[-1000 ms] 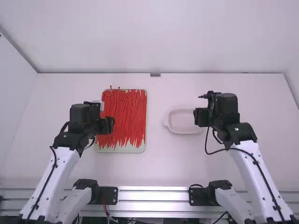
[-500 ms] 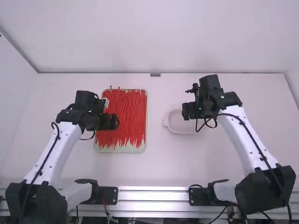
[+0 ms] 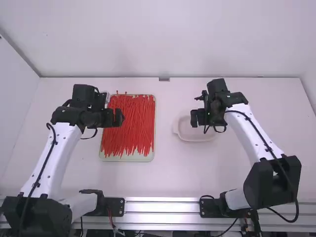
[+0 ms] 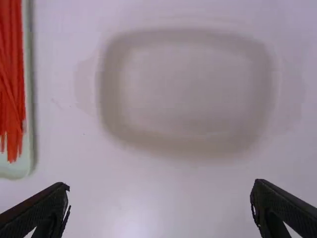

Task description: Fasten the cable tie

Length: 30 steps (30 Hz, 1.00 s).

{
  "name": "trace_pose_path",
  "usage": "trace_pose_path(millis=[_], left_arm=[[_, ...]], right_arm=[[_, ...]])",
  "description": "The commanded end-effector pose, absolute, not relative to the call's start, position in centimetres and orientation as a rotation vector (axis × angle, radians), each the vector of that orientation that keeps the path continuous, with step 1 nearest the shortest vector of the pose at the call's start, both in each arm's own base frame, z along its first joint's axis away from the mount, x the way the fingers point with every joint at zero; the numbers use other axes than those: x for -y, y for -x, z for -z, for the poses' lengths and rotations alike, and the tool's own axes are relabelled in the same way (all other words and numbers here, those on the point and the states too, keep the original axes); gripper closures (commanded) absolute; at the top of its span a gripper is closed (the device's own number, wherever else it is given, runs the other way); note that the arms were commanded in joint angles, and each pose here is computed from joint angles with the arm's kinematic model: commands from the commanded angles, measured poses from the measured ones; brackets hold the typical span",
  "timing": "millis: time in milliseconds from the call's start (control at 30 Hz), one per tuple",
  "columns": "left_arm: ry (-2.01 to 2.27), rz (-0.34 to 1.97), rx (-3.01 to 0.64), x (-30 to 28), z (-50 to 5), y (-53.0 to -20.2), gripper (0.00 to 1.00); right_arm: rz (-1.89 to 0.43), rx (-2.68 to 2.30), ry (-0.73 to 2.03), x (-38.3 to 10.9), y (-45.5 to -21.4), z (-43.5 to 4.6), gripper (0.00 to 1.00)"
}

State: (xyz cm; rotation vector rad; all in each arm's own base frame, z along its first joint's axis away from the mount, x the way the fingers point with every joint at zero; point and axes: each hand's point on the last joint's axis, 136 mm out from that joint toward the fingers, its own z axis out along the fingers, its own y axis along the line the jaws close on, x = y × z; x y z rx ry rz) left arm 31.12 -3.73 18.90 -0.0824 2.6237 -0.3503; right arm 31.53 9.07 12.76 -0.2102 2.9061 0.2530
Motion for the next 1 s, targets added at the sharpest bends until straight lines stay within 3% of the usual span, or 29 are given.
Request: trace_pose_path(millis=[0, 400, 733, 967], left_arm=[[0.101, 0.356, -2.625, 3.6, -18.9, -31.6, 0.01], [0.111, 0.357, -2.606, 3.3, -17.7, -34.1, 0.01], [0.085, 0.323, -2.587, 2.9, -19.1, -38.7, 0.01], [0.106, 0.273, -2.607, 2.4, -19.1, -42.7, 0.01]], right_arm=[[-0.267, -2.903, 0.198, -8.8, -30.4, -13.2, 0.02], [-0.246, -2.652, 0.173, -9.0, -27.0, -17.5, 0.02], [-0.321, -2.374, 0.188, -10.4, -27.6, -22.1, 0.01], [-0.305, -2.435, 0.092, -8.9, -28.3, -20.2, 0.02]])
